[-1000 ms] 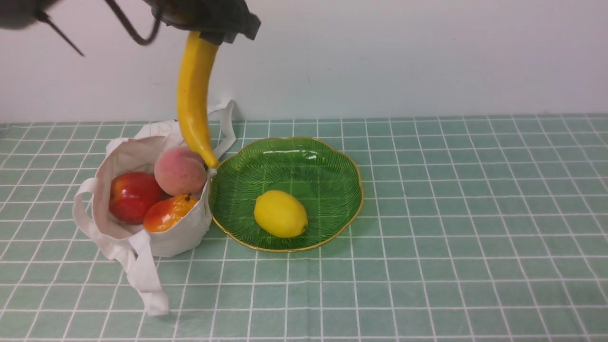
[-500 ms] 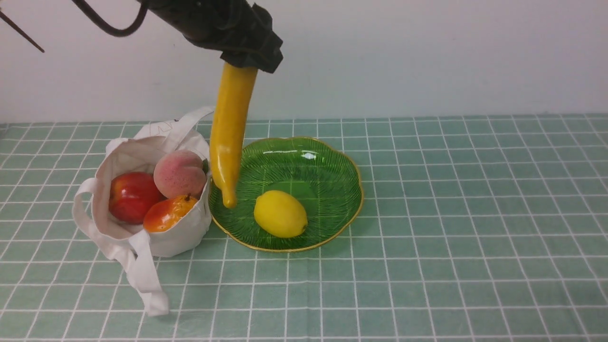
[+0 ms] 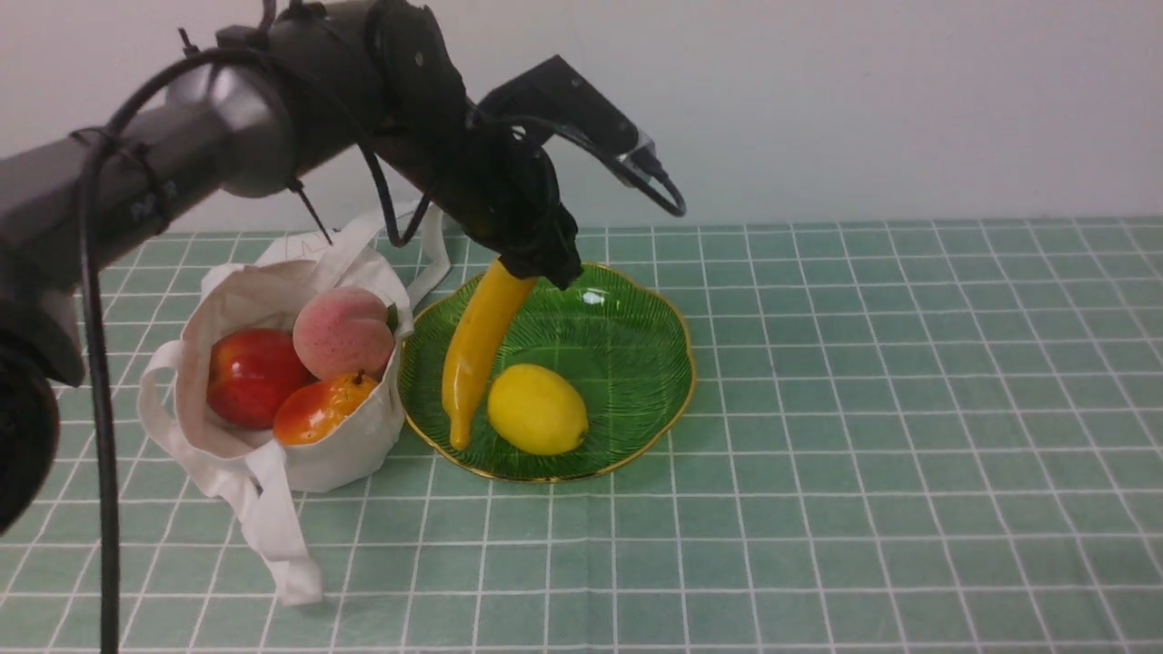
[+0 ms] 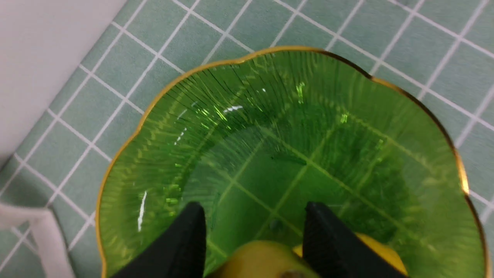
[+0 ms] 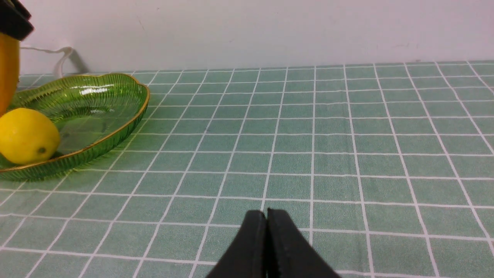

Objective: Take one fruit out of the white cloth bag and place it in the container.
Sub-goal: 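Place the banana on the plate with the left gripper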

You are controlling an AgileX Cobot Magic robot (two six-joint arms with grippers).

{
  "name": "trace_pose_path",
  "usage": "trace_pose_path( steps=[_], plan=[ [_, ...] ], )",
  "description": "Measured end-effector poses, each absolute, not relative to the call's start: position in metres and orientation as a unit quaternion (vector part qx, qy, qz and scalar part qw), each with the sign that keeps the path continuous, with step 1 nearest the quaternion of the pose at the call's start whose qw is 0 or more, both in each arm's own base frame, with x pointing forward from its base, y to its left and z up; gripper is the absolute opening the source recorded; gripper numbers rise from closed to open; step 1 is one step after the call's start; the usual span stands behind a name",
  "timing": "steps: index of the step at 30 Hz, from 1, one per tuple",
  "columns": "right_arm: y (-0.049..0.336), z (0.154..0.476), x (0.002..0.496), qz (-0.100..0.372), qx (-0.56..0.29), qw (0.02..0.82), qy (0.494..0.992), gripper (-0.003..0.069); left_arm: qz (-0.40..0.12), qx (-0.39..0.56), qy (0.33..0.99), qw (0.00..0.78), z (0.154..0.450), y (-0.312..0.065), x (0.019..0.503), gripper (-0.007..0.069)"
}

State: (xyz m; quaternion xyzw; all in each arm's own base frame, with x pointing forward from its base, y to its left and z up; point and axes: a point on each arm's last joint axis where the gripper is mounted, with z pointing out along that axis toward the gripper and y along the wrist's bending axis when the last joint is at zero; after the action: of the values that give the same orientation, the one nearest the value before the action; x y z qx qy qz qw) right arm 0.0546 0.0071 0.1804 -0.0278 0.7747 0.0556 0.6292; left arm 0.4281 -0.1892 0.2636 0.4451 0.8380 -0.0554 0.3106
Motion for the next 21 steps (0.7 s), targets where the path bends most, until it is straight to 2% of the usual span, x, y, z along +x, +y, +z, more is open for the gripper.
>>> trace_pose_path(
  steps=[6, 8, 10, 11, 12, 16, 17, 19, 21],
  plan=[
    [0.007, 0.180, 0.055, 0.056, -0.028, 0.629, 0.775, -0.0012, -0.045, 0.467, 0.819, 0.331, 0.244, -0.204, 0.435, 0.0298],
    [0.007, 0.180, 0.055, 0.056, -0.028, 0.629, 0.775, -0.0012, -0.043, 0.466, 0.818, 0.334, 0.241, -0.206, 0.437, 0.0323],
    [0.007, 0.180, 0.055, 0.056, -0.028, 0.629, 0.775, -0.0012, -0.042, 0.464, 0.818, 0.338, 0.238, -0.206, 0.439, 0.0384],
    [0.007, 0.180, 0.055, 0.056, -0.028, 0.629, 0.775, -0.0012, -0.042, 0.464, 0.818, 0.339, 0.238, -0.206, 0.439, 0.0391],
    [0.007, 0.180, 0.055, 0.056, -0.028, 0.629, 0.775, -0.0012, -0.041, 0.462, 0.817, 0.342, 0.237, -0.207, 0.440, 0.0454],
    [0.007, 0.180, 0.055, 0.056, -0.028, 0.629, 0.775, -0.0012, -0.042, 0.457, 0.818, 0.347, 0.241, -0.206, 0.440, 0.0592],
    [0.007, 0.180, 0.055, 0.056, -0.028, 0.629, 0.775, -0.0012, -0.044, 0.454, 0.819, 0.348, 0.243, -0.206, 0.439, 0.0605],
    [0.007, 0.180, 0.055, 0.056, -0.028, 0.629, 0.775, -0.0012, -0.049, 0.445, 0.824, 0.347, 0.249, -0.205, 0.437, 0.0610],
    [0.007, 0.180, 0.055, 0.056, -0.028, 0.629, 0.775, -0.0012, -0.069, 0.410, 0.842, 0.344, 0.272, -0.202, 0.426, 0.0549]
  ],
)
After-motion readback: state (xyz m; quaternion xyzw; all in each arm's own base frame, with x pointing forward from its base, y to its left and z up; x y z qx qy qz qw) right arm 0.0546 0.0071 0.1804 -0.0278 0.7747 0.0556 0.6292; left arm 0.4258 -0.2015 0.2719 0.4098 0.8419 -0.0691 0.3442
